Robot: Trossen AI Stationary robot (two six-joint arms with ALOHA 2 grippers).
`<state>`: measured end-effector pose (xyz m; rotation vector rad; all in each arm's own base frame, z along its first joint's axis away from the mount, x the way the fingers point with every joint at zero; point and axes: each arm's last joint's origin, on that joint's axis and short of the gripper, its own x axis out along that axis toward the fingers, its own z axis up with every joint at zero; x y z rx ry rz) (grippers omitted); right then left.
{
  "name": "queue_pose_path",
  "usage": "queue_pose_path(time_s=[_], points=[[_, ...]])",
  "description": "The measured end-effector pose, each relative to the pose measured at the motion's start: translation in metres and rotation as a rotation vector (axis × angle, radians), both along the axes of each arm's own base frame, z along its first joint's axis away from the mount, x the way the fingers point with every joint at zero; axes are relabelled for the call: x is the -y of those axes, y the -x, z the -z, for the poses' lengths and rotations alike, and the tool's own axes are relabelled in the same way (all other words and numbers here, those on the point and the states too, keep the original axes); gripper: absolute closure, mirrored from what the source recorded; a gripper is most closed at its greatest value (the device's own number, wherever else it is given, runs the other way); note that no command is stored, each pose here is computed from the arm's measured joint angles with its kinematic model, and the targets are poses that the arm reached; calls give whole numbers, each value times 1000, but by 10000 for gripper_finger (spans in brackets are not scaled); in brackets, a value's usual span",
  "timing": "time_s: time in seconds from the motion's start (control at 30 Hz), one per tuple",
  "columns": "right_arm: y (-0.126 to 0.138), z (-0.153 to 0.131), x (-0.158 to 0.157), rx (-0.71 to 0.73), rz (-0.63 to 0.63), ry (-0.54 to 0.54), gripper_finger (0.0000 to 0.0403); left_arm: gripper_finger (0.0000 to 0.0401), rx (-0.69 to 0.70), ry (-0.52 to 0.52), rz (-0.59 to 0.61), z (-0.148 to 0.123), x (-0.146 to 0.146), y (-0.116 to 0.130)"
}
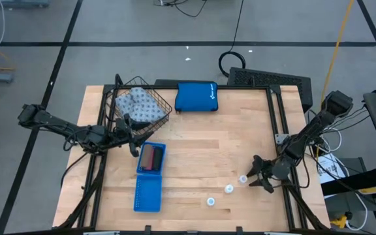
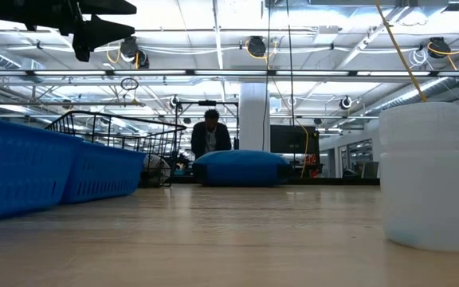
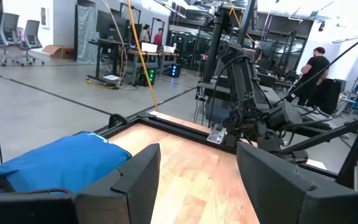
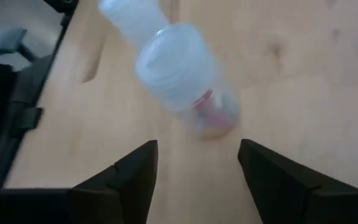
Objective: Pick & place medical supplies in basket/bin
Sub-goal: Put the right white pill bottle into the bottom blue bin
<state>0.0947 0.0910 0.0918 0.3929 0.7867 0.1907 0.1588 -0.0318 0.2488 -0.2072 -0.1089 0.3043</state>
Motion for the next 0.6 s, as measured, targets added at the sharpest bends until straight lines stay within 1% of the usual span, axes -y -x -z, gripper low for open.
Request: queue_pose_path(time_s=[0.17,0.23,0.4,0.6], points=[[-6,0,-1,113,9,126,189,178,-4,-11,-1,0,0,0],[-7,1,-2,135,6,162,190,178,-4,-11,-1,0,0,0],[-11,3,-6,160,-7,161,190,178,-4,-11,-2,0,0,0],[-16,8,-11,166,-36,221,190,178,-3,-5,-40,0,-1,0]])
